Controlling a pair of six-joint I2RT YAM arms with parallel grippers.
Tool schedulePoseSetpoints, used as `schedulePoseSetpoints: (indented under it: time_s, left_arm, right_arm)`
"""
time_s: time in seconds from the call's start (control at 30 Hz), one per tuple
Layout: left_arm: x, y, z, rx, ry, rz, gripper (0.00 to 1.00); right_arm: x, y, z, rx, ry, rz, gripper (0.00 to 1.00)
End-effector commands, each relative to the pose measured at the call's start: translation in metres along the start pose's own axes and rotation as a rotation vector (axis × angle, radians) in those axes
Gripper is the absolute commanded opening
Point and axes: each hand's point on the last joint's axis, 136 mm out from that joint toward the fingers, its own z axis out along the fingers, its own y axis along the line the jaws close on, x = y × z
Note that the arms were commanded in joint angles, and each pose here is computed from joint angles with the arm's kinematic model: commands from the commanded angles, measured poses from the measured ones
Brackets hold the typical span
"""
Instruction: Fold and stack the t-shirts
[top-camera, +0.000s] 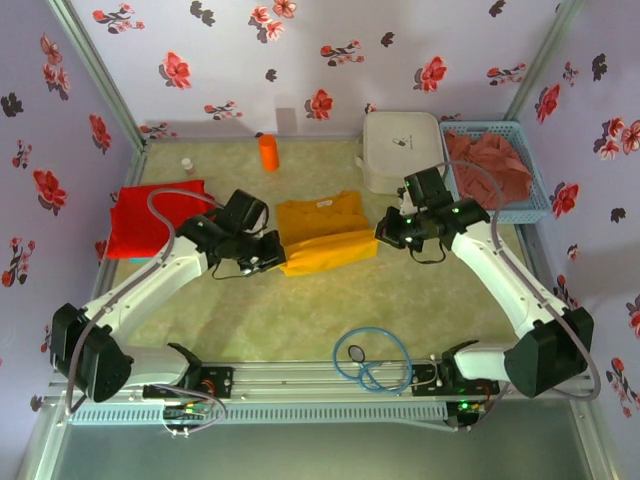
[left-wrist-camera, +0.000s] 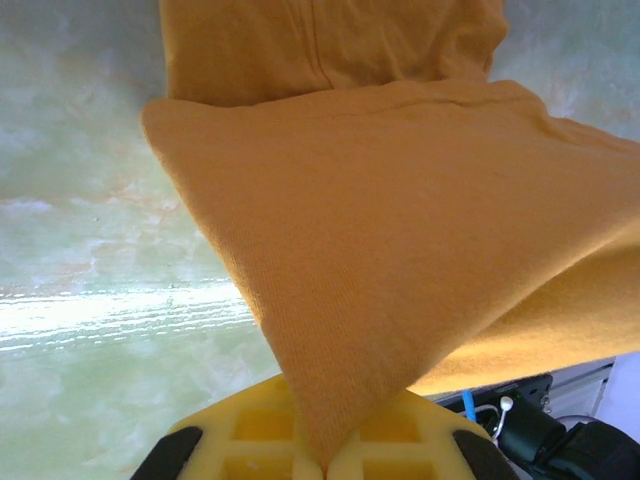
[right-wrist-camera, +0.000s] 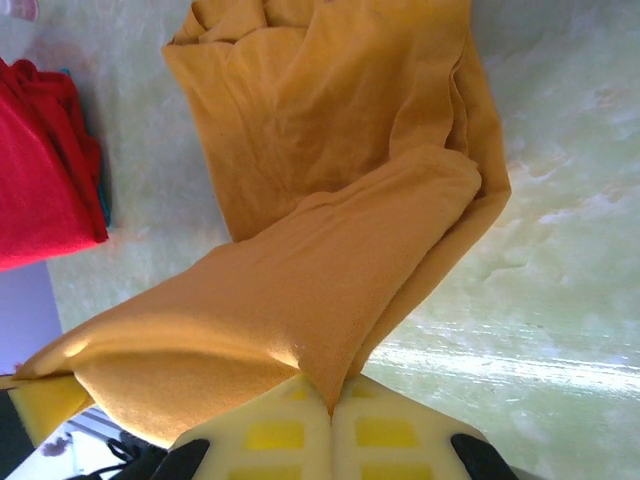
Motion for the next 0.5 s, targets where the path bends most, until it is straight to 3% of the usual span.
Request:
schedulePoseSetpoints:
  time_s: [0.0,0.47]
  left_arm:
    - [-0.014,-0.007,-0.004,0.023,0.004,0.026,0.00]
    - [-0.064,-0.011,0.019,0.063,0.021,0.004,0.00]
  right_arm:
    - [-0.027,0.010,-0.003,-0.064,-0.059,0.045,0.00]
    - [-0.079,0.009,0.023,-0.092,-0.050,0.090,0.00]
